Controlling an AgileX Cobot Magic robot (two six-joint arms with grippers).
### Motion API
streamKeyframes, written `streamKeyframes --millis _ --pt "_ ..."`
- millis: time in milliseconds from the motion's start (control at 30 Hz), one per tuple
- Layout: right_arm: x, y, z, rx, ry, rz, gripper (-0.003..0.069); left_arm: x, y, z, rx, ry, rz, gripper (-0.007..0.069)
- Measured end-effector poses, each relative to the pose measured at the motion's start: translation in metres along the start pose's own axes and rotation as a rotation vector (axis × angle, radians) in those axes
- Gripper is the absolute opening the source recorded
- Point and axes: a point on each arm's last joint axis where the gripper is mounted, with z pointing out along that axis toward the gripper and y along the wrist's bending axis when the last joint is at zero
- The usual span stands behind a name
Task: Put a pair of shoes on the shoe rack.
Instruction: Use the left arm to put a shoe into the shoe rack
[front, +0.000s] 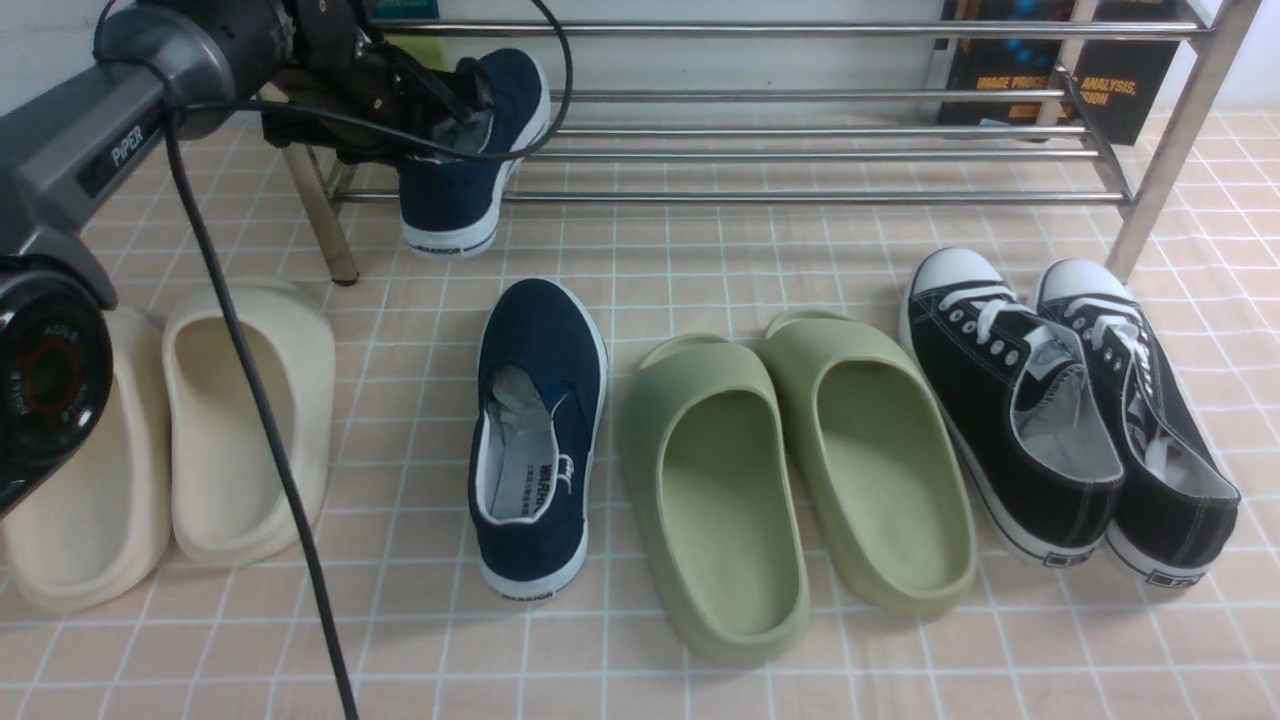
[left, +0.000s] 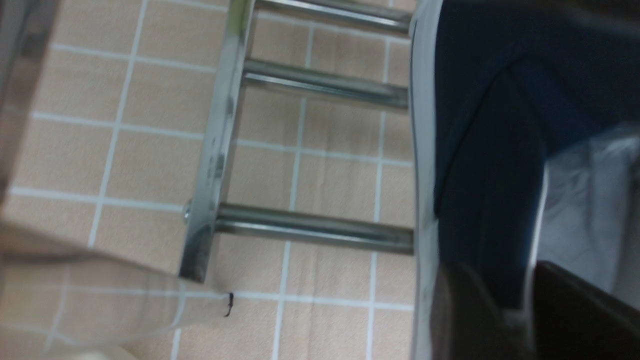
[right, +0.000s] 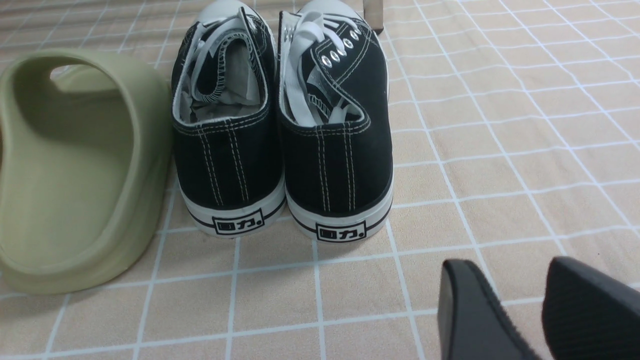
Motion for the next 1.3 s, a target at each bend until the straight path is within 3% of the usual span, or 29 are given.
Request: streamKeyframes --millis 167,400,600,700,833,1000,1300 --pt "0.000 0.000 0.000 0.000 0.000 0.000 0.0239 -0.003 0.000 -0.025 -0.026 0.062 0.016 0.0376" --pt "0.000 0.000 0.000 0.000 0.000 0.000 0.0239 -0.014 0.003 -0.104 -0.084 0.160 0.148 0.0387" --pt "0.000 0.000 0.000 0.000 0.000 0.000 0.0239 0.012 0.009 -0.094 -0.099 0.294 0.167 0.0283" --pt "0.000 0.000 0.000 0.000 0.000 0.000 0.0239 0.044 0.013 -0.063 -0.073 0.349 0.151 0.0122" --pt "0.000 0.000 0.000 0.000 0.000 0.000 0.0239 0.055 0.013 -0.043 -0.033 0.283 0.126 0.0016" --pt "0.000 0.000 0.000 0.000 0.000 0.000 0.0239 0.044 0.006 -0.035 0.029 0.153 0.074 0.0002" --pt "0.000 0.000 0.000 0.000 0.000 0.000 0.0239 0.027 -0.002 -0.010 0.057 0.133 0.029 0.0002"
